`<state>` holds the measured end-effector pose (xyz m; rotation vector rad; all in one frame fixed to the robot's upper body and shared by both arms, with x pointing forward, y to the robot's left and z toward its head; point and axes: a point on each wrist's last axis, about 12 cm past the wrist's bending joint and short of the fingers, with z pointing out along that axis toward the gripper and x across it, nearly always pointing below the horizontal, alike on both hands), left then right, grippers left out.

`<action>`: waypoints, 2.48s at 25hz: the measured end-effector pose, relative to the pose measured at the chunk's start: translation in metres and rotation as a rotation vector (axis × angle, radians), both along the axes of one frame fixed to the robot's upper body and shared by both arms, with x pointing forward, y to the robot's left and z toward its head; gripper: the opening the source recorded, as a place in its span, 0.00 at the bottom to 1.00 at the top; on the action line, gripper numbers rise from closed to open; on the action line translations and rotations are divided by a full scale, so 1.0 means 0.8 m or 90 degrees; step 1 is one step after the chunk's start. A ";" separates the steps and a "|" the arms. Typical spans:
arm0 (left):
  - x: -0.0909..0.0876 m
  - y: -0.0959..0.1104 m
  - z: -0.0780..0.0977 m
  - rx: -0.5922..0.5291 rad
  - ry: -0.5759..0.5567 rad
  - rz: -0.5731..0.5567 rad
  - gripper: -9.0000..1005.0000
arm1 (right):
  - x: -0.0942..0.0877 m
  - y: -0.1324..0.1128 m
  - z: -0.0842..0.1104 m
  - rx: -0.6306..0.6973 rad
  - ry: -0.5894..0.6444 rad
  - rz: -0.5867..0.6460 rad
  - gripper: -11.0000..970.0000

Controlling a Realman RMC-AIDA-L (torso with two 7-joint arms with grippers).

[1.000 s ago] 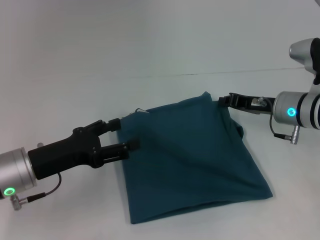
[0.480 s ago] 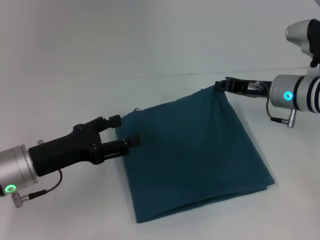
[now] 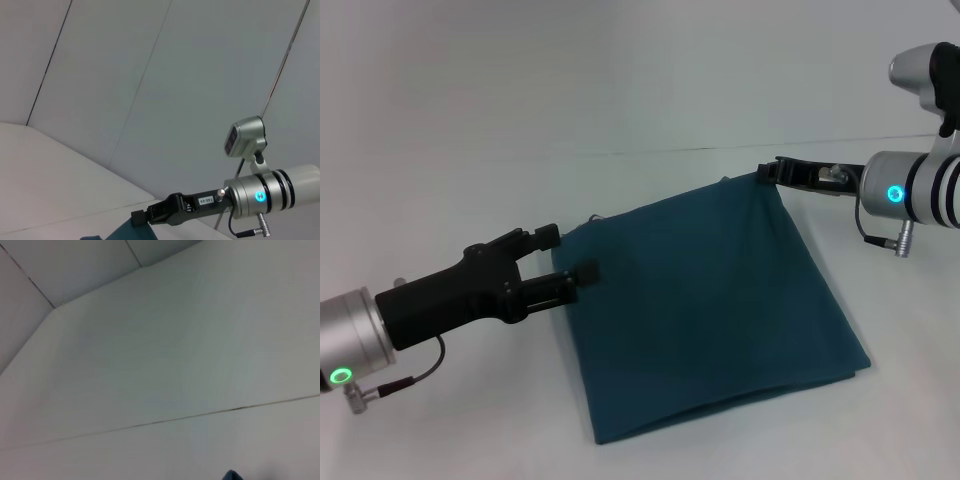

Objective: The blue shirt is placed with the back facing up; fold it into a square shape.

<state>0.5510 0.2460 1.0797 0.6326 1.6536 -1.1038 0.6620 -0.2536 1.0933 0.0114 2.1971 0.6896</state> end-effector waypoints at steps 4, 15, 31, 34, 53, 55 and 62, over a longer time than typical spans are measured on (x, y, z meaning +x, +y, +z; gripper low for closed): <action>0.000 0.000 0.000 0.000 0.001 0.001 0.93 | 0.002 0.006 -0.002 -0.015 -0.003 -0.002 0.04; 0.002 -0.002 -0.005 0.009 0.009 0.012 0.93 | 0.001 0.007 -0.005 -0.057 -0.040 -0.011 0.05; 0.016 -0.005 -0.011 0.013 0.063 0.070 0.93 | -0.023 -0.059 0.017 -0.001 -0.063 0.024 0.80; 0.016 -0.002 -0.010 0.011 0.065 0.075 0.93 | -0.036 -0.074 0.017 0.018 -0.074 0.030 0.88; 0.035 0.011 -0.020 0.015 0.144 0.182 0.93 | -0.079 -0.122 0.023 0.052 -0.114 0.080 0.88; 0.044 0.013 -0.021 0.025 0.163 0.214 0.93 | -0.078 -0.124 0.024 0.053 -0.110 0.078 0.88; 0.056 0.008 -0.028 0.067 0.190 0.250 0.93 | -0.074 -0.128 0.030 0.063 -0.103 0.071 0.88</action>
